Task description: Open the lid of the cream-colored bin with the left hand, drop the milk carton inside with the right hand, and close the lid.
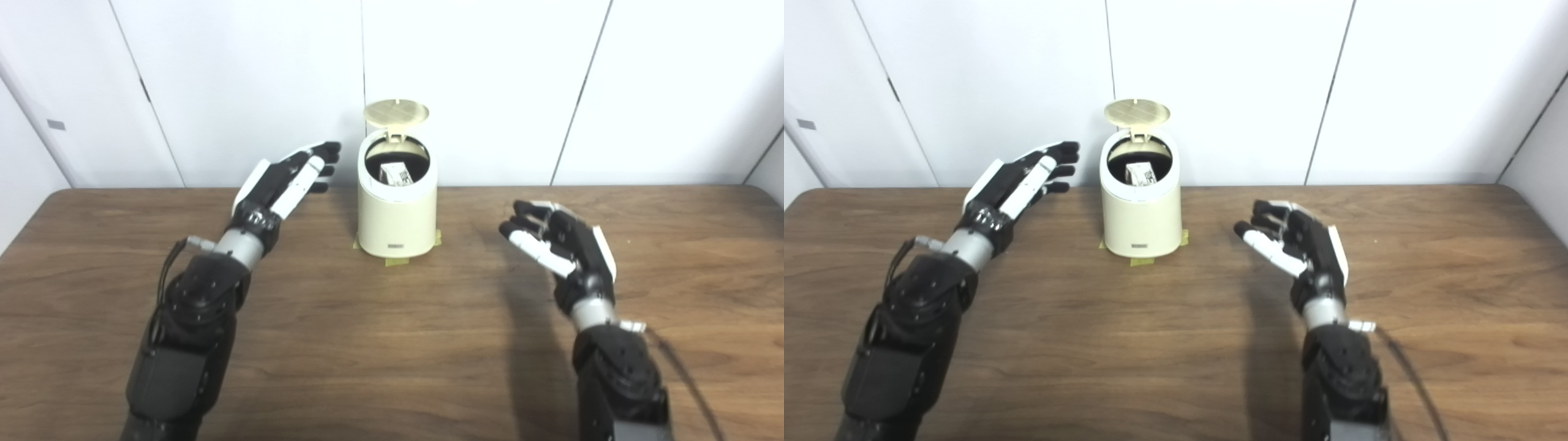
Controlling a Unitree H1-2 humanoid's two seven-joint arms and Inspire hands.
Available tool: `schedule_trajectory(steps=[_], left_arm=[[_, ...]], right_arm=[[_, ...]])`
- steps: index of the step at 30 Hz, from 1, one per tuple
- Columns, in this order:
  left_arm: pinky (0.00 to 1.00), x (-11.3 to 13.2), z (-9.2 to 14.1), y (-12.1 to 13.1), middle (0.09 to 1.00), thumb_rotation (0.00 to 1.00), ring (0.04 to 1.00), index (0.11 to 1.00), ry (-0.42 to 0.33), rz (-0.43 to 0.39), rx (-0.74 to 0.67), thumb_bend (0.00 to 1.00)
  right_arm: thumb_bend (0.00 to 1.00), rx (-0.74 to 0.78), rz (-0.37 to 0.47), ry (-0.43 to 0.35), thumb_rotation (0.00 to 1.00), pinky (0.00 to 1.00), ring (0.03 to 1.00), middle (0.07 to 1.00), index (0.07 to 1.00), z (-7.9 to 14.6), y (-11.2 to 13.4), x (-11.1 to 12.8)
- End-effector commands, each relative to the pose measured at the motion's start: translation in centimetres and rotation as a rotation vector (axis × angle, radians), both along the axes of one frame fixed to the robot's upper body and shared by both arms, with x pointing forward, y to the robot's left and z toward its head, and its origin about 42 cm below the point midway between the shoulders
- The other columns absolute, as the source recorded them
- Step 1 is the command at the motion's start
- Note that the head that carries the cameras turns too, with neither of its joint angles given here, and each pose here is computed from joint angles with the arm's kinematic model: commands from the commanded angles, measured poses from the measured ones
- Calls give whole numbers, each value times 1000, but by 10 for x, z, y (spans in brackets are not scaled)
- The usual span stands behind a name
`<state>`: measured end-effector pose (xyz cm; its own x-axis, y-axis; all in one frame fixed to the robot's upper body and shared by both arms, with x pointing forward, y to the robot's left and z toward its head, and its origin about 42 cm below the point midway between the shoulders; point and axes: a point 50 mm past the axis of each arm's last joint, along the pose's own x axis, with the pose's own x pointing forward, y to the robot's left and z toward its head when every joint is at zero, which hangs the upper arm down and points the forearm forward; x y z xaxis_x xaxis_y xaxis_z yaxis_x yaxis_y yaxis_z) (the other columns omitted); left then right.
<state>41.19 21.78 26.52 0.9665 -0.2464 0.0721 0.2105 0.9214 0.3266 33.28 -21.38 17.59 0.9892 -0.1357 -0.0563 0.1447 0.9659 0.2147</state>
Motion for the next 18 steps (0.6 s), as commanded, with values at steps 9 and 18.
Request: schedule_trajectory(steps=[9,18], left_arm=[[864,37,71,-17,909,883,910,897,-154,-83,134,326],[944,57,79,-39,980,900,972,988,-173,-72,152,439]], right_arm=[[541,47,108,-77,998,962,962,945,976,-9,16,-22],[483,-127,203,-85,1000,825,922,902,965,-17,28,-34]])
